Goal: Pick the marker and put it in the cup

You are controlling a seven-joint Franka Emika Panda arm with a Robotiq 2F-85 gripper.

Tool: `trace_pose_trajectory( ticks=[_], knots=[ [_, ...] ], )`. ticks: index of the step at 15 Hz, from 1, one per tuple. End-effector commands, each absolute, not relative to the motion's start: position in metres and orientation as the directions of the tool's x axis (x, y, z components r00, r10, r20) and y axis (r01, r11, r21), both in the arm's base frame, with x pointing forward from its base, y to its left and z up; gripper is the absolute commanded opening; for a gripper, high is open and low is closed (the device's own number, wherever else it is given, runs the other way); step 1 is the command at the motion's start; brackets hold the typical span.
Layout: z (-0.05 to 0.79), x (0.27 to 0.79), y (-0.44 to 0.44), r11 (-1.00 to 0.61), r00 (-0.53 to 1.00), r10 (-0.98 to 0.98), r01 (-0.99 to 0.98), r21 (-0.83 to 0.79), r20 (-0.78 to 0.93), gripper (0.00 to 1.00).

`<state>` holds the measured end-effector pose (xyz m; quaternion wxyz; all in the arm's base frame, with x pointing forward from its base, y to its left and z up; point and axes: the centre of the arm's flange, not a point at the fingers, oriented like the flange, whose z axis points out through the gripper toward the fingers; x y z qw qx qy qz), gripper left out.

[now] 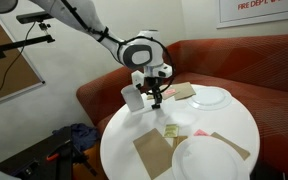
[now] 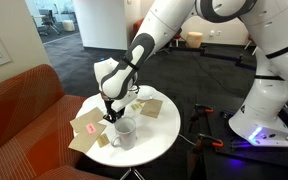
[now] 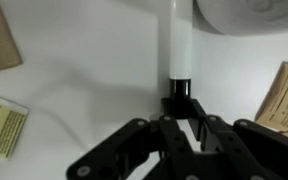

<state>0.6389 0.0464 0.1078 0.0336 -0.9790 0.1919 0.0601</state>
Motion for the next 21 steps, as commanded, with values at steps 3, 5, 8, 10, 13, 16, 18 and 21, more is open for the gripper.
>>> trace_pose_trajectory(
  ticks=[3, 5, 8, 10, 13, 16, 18, 21],
  knots=[
    [0.113, 0.644, 0.047, -0.918, 0.912, -0.389, -0.396, -0.028, -0.134, 0.05],
    [0.120, 0.642, 0.043, -0.915, 0.911, -0.396, -0.402, -0.029, -0.115, 0.05],
    [0.138, 0.641, 0.031, -0.910, 0.908, -0.411, -0.414, -0.022, -0.080, 0.05],
    [0.155, 0.639, 0.020, -0.909, 0.909, -0.415, -0.416, -0.012, -0.048, 0.05],
    [0.183, 0.636, 0.007, -0.918, 0.918, -0.396, -0.396, 0.006, 0.005, 0.05],
    [0.216, 0.631, -0.003, -0.928, 0.928, -0.370, -0.372, 0.038, 0.053, 0.05],
    [0.239, 0.625, -0.006, -0.938, 0.938, -0.342, -0.345, 0.040, 0.064, 0.05],
    [0.273, 0.612, -0.006, -0.947, 0.947, -0.311, -0.316, 0.050, 0.083, 0.05]
  ],
)
